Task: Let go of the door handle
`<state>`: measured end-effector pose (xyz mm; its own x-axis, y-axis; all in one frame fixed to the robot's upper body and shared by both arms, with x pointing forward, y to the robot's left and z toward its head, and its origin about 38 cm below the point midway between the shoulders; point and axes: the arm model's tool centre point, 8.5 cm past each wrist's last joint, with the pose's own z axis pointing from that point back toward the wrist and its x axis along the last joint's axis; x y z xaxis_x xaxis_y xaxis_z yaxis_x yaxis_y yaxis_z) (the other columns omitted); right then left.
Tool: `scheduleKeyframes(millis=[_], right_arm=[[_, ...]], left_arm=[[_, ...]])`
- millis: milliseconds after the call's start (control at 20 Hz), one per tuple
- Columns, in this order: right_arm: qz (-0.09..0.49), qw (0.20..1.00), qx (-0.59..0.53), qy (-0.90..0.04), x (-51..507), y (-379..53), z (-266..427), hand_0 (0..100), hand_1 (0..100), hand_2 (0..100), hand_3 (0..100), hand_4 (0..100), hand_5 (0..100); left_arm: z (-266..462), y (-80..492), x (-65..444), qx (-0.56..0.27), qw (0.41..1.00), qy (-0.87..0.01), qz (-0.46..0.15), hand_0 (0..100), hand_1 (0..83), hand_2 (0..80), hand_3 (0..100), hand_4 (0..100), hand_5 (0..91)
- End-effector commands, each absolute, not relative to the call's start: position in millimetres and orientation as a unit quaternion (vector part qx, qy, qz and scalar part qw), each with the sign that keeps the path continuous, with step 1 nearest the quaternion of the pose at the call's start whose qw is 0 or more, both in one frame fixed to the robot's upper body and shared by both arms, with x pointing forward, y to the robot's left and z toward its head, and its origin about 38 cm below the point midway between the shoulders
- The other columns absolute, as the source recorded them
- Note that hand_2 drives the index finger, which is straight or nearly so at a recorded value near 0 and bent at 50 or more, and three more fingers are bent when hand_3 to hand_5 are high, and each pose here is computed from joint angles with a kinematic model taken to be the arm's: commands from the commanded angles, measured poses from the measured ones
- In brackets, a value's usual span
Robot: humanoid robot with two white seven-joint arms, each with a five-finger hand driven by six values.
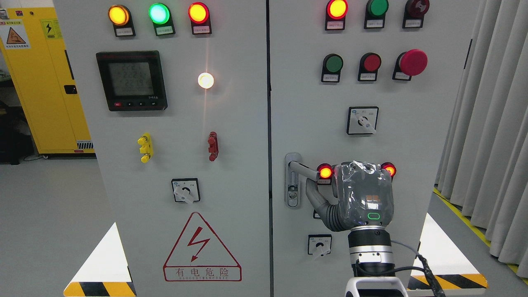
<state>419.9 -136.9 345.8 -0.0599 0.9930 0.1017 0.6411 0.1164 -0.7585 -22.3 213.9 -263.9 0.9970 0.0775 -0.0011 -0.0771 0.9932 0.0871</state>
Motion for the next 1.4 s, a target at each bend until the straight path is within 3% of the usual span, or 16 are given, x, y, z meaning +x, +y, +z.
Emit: scheduleKeyframes(millis=[0,1102,1303,1353], right_arm=[[0.268,0.322,-0.609,-0.673,421.5,-141.4,350.7,42,36,100,100,100,100],[0.271,0.341,-0.6,-0.671,401.6,-149.4,321.3,44,36,100,100,100,100],[0.272,0.328,-0.595,-0.681,380.5,-156.1,314.5,46,36,85,100,100,100],[0.271,0.327,-0.592,-0.685,376.9,-160.5,313.3,46,36,75,100,91,91]], left_arm=[[-264.3,213.4,-17.0,0.043,0.998,-0.005,0.039,12,55.6,0.0,0,0,0.0],[-264.3,213.4,-17.0,0.043,0.998,-0.005,0.039,12,55.6,0.0,0,0,0.0],[-264.3,213.4,-17.0,0.043,0.998,-0.005,0.039,12,55.6,0.0,0,0,0.0],[-264.3,213.4,-17.0,0.043,0.998,-0.005,0.039,12,55.6,0.0,0,0,0.0]])
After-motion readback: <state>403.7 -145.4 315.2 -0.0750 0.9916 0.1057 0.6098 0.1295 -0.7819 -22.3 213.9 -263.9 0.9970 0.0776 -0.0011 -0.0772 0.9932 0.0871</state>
